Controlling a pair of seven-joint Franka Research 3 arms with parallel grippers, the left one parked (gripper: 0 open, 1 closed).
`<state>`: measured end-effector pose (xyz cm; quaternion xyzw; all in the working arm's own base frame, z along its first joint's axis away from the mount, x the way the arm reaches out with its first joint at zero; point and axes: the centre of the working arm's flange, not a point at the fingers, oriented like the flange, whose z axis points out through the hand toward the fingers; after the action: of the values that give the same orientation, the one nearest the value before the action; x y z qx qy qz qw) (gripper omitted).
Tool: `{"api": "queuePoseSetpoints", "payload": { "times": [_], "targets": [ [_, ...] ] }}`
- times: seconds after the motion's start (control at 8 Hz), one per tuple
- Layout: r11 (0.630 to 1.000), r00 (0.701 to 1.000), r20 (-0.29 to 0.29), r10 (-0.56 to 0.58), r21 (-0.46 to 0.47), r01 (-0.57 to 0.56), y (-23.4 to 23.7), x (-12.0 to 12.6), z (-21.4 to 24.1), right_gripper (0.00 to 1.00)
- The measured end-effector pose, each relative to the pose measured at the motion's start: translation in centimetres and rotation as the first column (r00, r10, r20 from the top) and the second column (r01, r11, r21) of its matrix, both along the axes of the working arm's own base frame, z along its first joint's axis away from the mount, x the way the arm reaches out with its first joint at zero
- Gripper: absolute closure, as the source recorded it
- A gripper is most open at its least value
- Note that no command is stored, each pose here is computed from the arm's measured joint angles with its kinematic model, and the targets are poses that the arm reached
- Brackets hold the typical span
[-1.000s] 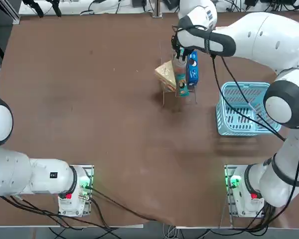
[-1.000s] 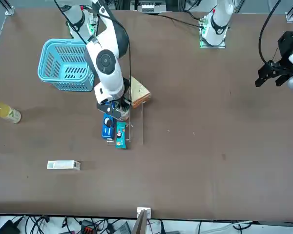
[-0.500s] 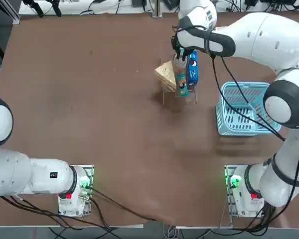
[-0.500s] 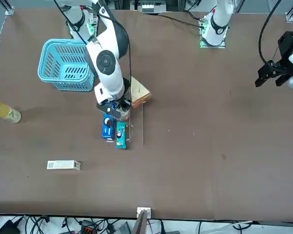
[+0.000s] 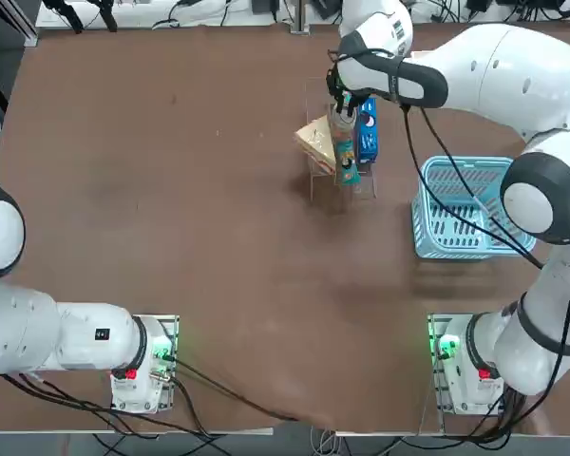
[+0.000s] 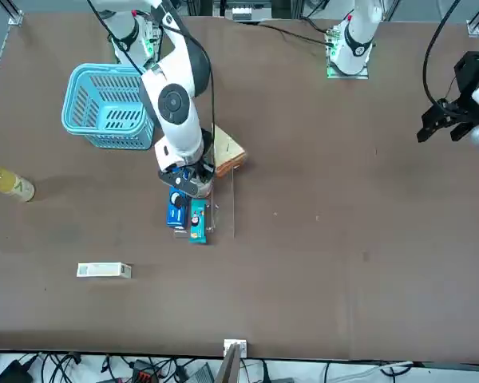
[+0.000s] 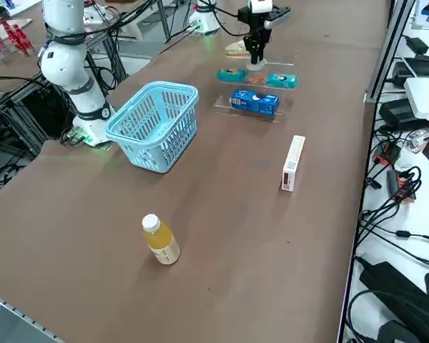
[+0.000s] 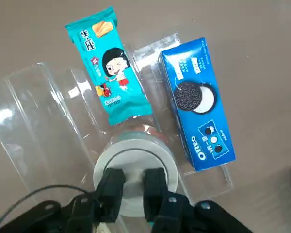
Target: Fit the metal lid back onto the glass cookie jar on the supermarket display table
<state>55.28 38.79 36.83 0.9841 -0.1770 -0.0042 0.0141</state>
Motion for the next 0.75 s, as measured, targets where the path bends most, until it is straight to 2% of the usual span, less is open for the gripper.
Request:
{"api": "queuePoseSetpoints", "payload": {
  "times": [0.5,0.75],
  "targets": [
    [1.0,1.0,0.001,0.0,0.0,0.0,0.01,0.03,0.04,0.73],
    [1.0,1.0,-0.004,0.002,-0.003,-0.002,0.14,-0.02,-0.43,0.48]
  ]
}}
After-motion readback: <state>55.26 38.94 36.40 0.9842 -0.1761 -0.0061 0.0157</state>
